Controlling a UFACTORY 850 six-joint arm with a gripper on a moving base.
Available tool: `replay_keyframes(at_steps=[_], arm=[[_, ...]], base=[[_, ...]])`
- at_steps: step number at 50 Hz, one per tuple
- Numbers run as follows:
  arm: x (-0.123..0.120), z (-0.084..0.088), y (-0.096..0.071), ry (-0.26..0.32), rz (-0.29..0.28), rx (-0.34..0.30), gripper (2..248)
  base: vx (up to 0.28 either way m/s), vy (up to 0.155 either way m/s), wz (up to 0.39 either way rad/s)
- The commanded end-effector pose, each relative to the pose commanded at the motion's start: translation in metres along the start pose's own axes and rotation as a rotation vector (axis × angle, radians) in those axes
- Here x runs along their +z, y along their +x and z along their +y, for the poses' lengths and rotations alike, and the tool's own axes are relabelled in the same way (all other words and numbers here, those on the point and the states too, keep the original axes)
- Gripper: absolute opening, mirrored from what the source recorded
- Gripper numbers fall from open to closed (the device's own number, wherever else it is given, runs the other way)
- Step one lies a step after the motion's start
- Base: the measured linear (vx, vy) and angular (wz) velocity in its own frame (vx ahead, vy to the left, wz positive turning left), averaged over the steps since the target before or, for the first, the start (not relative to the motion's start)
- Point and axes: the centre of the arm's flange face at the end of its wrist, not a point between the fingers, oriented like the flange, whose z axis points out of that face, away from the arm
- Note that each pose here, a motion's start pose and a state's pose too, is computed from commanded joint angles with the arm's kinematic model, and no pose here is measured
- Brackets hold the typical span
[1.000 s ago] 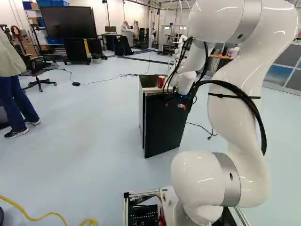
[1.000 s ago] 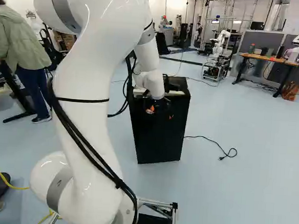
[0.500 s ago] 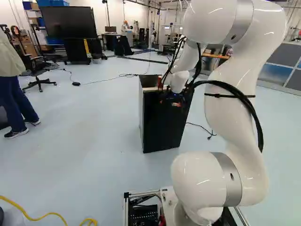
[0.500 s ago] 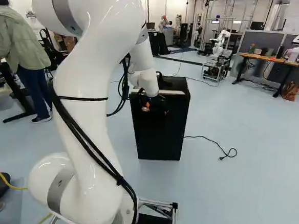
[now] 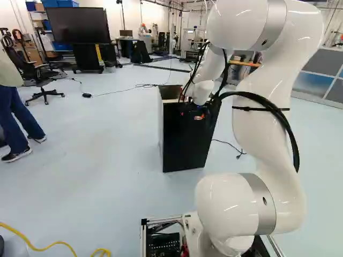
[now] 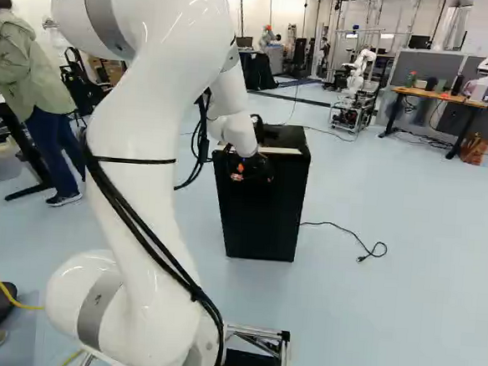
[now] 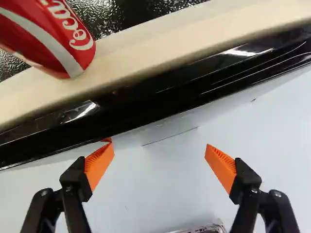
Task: Grab a drink from the fridge
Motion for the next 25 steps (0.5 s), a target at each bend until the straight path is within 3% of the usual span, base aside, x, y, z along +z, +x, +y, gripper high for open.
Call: replay_keyframes(at_steps=[14, 25], arm=[[0.002, -0.0011, 0.0055, 0.003, 0.035, -0.001, 247], [-0.0067, 0.0026, -0.0043, 0.001, 0.039, 0.002, 247]], base=[[0.0, 0.0, 0.0], [0.0, 0.0, 0.0]])
